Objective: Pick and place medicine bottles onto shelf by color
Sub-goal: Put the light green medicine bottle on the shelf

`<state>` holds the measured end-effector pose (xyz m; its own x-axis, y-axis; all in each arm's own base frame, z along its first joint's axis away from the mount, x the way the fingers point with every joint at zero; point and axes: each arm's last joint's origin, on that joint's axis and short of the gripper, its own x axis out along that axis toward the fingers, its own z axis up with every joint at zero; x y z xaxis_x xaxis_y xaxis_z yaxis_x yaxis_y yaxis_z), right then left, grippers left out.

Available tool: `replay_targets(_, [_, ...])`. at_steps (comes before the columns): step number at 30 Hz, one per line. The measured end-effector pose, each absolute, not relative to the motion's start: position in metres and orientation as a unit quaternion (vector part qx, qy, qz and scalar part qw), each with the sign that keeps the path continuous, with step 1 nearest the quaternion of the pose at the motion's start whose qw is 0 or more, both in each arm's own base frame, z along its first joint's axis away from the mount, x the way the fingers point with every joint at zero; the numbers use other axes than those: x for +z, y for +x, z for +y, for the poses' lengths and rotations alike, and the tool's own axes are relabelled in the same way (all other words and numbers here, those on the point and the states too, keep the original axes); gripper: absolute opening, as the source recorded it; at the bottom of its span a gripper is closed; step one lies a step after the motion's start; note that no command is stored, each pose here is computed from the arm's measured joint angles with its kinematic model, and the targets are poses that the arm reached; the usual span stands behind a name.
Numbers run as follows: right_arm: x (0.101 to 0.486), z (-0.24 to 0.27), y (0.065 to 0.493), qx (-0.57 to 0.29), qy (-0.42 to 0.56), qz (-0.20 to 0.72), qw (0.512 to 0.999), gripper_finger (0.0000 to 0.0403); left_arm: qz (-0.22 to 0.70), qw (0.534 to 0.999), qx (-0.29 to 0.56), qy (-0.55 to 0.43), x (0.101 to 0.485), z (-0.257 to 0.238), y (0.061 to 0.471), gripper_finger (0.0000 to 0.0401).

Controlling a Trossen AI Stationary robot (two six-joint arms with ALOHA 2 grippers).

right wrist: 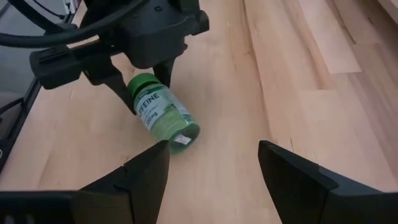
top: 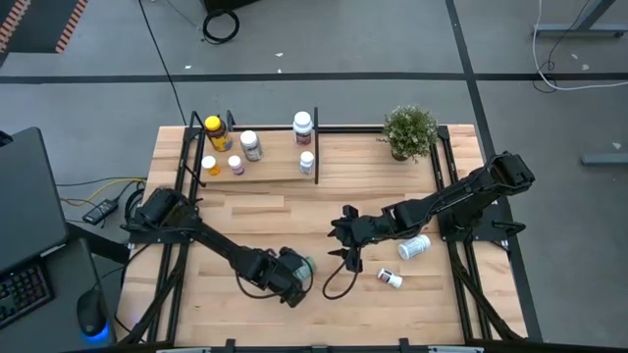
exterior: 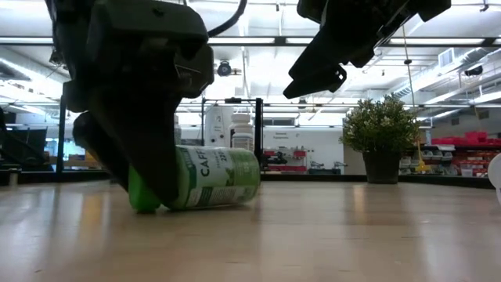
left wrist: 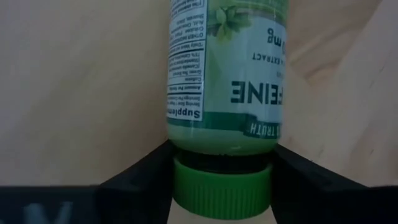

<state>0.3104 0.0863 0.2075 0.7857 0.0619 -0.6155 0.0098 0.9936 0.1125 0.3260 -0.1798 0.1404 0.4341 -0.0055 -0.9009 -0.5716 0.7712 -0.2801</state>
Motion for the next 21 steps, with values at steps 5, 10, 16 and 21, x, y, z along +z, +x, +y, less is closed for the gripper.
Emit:
replay_targets(5, [0.208,0.088,0.311,0.033,0.06,0.325,0.943,0.0254,0.518,0.806,0.123,-0.259,0.152,-0.173,0.327,0.0213])
replay_targets(10, [0.213,0.097,0.312,0.091,0.035,0.303,0.948,0.0254,0.525,0.804,0.1,-0.259,0.172,-0.156,0.328,0.0212])
replay_targets(16, [0.227,0.11,0.316,0.132,-0.03,0.214,0.968,0.0275,0.514,0.791,0.097,-0.317,0.194,-0.129,0.333,0.0214])
replay_targets(21, [0.224,0.107,0.315,0.112,-0.054,0.227,0.966,0.03,0.473,0.797,0.071,-0.37,0.216,-0.105,0.342,0.0217])
